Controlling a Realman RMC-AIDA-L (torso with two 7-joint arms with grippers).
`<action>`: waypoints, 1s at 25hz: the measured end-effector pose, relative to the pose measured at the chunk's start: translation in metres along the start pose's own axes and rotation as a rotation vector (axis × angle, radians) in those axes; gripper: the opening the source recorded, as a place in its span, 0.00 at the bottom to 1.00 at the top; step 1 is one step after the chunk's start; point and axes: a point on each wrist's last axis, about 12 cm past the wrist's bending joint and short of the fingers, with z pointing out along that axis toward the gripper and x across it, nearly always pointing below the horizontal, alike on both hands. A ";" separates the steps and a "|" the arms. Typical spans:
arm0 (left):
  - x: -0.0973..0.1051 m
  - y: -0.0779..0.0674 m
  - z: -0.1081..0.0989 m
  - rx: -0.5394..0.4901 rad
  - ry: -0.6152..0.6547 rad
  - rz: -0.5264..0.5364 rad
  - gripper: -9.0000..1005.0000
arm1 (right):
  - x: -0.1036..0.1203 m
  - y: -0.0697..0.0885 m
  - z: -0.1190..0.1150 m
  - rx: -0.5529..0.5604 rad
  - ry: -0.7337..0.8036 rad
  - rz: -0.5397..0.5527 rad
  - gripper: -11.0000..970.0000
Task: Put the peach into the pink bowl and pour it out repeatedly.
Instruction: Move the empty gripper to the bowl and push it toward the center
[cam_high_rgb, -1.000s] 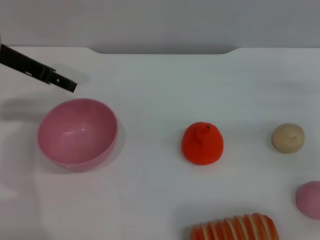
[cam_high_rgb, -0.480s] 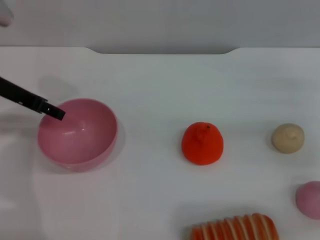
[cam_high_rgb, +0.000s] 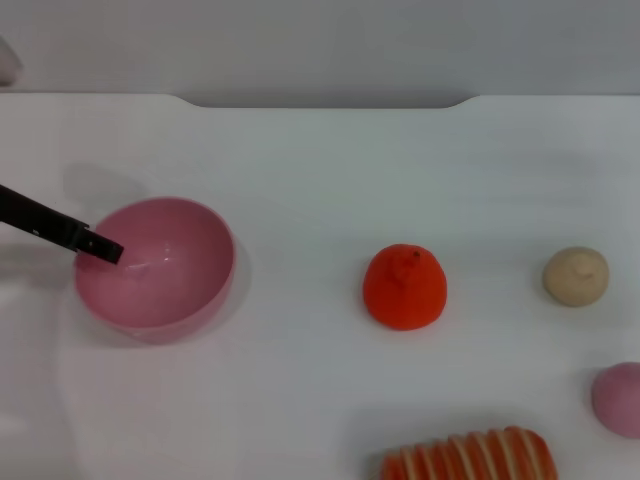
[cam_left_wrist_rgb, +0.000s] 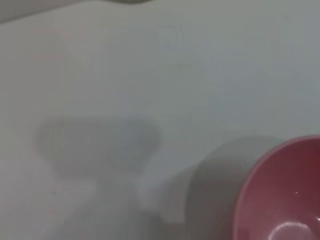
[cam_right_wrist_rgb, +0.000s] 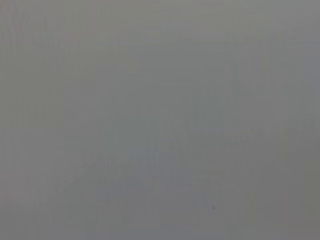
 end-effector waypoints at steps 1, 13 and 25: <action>0.001 -0.001 0.002 0.002 0.003 -0.001 0.81 | 0.000 0.000 0.000 0.000 0.000 0.000 0.67; 0.004 -0.004 0.015 -0.054 0.010 0.015 0.77 | 0.000 0.002 0.001 -0.006 0.000 0.002 0.67; -0.001 0.000 0.013 -0.091 -0.016 0.016 0.43 | 0.001 0.000 0.000 0.001 0.002 0.004 0.67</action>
